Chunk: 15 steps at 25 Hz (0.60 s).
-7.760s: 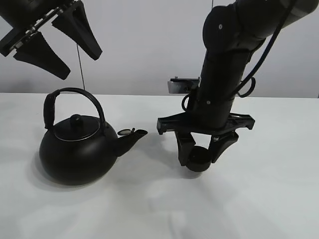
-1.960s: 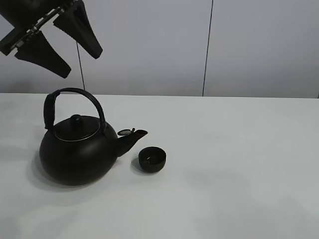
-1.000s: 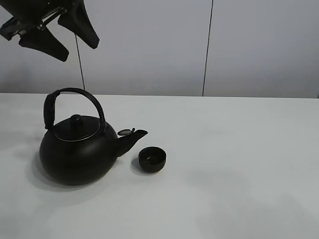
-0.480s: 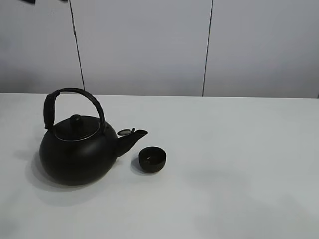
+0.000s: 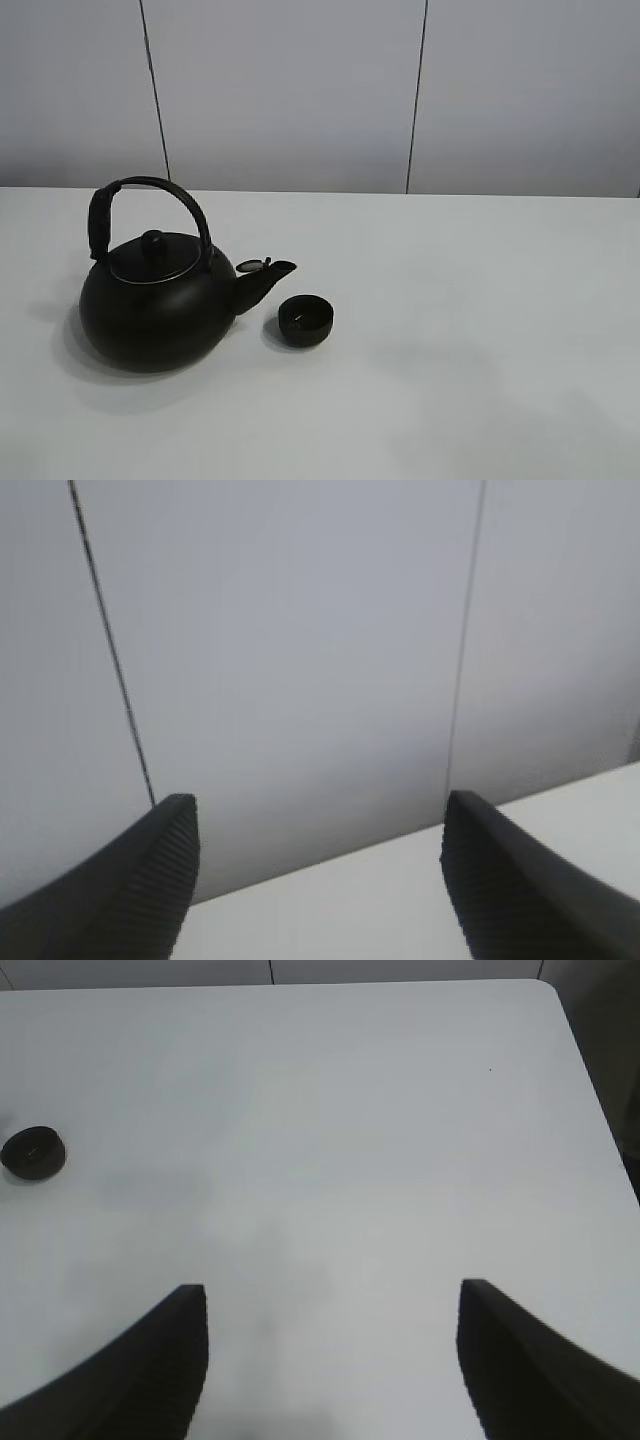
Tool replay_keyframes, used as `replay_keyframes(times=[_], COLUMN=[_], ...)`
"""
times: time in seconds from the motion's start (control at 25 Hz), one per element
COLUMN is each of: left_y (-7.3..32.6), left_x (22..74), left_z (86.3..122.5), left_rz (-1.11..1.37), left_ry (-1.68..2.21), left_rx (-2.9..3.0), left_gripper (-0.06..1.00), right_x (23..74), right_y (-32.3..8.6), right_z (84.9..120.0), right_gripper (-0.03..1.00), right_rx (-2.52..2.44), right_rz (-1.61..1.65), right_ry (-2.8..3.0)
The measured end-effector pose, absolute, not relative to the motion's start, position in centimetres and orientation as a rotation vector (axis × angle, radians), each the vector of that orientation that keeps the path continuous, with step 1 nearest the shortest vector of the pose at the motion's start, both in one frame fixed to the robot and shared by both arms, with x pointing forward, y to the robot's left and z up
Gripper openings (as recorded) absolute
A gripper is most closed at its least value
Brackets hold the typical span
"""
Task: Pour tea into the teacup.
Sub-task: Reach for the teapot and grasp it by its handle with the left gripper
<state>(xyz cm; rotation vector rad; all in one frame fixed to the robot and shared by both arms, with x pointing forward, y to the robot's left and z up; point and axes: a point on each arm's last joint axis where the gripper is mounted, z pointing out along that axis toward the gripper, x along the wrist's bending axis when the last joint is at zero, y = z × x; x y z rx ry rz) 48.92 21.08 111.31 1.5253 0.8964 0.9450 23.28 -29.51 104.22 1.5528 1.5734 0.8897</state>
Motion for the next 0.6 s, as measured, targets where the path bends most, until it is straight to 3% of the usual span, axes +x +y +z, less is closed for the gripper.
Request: replay_keyframes(times=[0.24,0.6], left_y=[22.0,22.6], left_x=[47.0,47.1], left_z=[104.9,98.6], left_rz=[0.85,0.719], left_ry=[0.791,0.87], left_rx=[1.56,1.618], left_gripper=[0.5,0.5], right_x=[23.3,23.3], right_y=[-29.5,-29.5], right_z=[104.2,104.2], right_gripper=[0.49,0.49], right_rx=[1.553,1.553], right_rz=[0.889,0.889], right_ry=[1.573,1.573])
